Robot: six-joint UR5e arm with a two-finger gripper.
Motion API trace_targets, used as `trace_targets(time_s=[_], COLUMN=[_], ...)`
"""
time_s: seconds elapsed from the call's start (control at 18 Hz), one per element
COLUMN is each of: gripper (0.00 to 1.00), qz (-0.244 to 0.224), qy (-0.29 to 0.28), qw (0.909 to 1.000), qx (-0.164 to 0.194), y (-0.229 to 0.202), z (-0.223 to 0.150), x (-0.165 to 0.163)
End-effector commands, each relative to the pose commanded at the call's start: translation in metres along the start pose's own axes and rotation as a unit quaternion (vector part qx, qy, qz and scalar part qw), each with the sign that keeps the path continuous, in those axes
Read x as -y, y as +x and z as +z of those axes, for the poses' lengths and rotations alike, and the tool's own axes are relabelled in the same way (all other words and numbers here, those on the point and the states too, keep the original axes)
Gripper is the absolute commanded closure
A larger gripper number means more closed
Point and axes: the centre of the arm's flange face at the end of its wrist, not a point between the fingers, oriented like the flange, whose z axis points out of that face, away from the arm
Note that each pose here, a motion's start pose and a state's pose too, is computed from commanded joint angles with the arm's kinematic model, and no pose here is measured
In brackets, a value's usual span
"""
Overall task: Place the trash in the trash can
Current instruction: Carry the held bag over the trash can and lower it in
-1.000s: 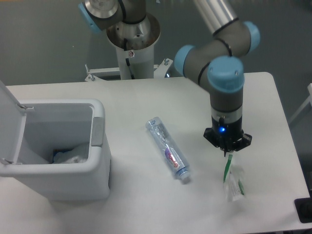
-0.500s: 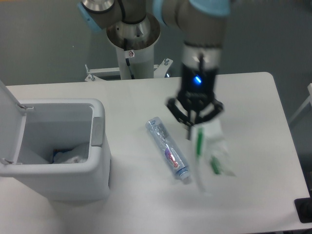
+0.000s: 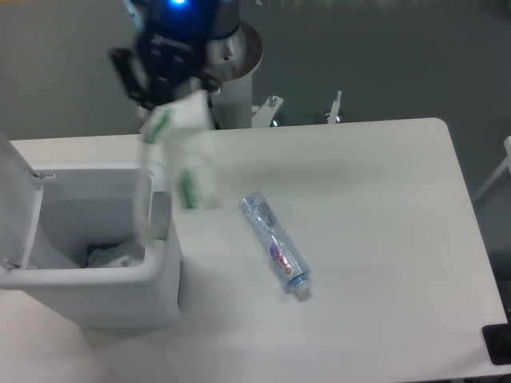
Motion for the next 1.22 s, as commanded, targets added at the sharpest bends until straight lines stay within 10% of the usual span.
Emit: trace_targets(time_s=[0.83,0.94,1.22], gripper=[1.0,0.73,0.57], qz=[-0.004,-0.005,-0.007], qy=[-0.067,-0.073,-0.076], qw=[0.9976,0.9973,0.9971], qx=[-0.014,-0.007,-0.006], y=[-0.006,-0.011,-0.014], z=[0.061,0.066,0.068], x=[-0.048,-0.049,-0.05])
